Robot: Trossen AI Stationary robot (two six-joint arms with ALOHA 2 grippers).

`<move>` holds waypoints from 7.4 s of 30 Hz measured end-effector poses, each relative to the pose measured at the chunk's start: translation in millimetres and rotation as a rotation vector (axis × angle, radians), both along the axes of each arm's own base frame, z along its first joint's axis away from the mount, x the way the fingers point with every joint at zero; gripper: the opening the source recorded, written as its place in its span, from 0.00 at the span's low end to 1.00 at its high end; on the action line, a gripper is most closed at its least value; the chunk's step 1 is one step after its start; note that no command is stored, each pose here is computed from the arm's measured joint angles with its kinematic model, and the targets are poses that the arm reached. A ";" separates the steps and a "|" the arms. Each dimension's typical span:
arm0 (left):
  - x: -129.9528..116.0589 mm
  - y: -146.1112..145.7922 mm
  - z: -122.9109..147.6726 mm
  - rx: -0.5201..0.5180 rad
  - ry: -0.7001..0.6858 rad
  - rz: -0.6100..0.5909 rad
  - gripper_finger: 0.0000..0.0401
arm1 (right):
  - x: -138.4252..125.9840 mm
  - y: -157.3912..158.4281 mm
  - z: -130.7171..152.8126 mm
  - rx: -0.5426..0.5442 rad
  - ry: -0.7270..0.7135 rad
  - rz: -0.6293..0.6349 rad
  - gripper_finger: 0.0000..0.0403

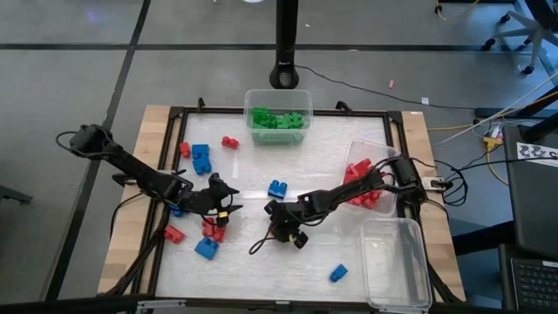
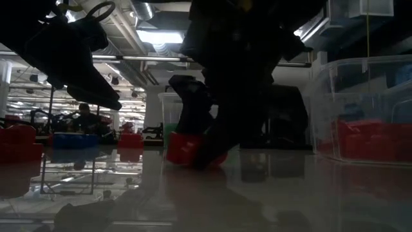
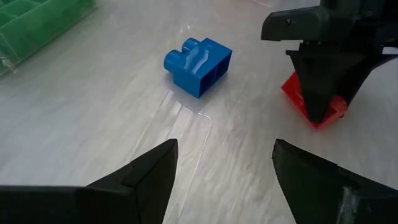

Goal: Sort blocks
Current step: Put the red game piece into the middle right transparent bin

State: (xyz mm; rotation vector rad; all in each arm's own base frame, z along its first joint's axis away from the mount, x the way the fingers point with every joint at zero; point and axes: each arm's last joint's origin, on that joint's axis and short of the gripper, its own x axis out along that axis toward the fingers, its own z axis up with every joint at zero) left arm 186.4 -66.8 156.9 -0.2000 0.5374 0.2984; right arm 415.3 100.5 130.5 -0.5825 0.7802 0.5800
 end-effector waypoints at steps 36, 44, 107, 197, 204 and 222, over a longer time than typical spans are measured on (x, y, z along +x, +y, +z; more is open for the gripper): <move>0.3 0.3 0.6 0.009 -0.008 0.013 0.63 | -246.6 -69.6 162.2 -0.239 0.112 -0.820 0.50; 2.0 -0.1 2.9 0.048 -0.023 -0.015 0.63 | -267.0 -75.1 122.6 -0.200 0.188 -0.959 0.63; 2.8 -48.3 33.1 -0.454 0.546 0.239 0.63 | -91.8 5.8 86.6 -0.222 -0.581 -0.297 0.91; 64.8 -9.5 143.0 0.545 -0.285 -0.312 0.27 | -61.7 -58.9 112.7 0.341 -0.804 -0.273 0.91; 65.0 -9.0 143.3 0.582 -0.279 -0.323 0.28 | -40.2 -58.5 112.9 0.459 -0.792 -0.189 0.91; 65.1 -10.2 143.7 0.577 -0.288 -0.336 0.28 | -24.4 -55.7 127.6 0.484 -0.827 -0.132 0.44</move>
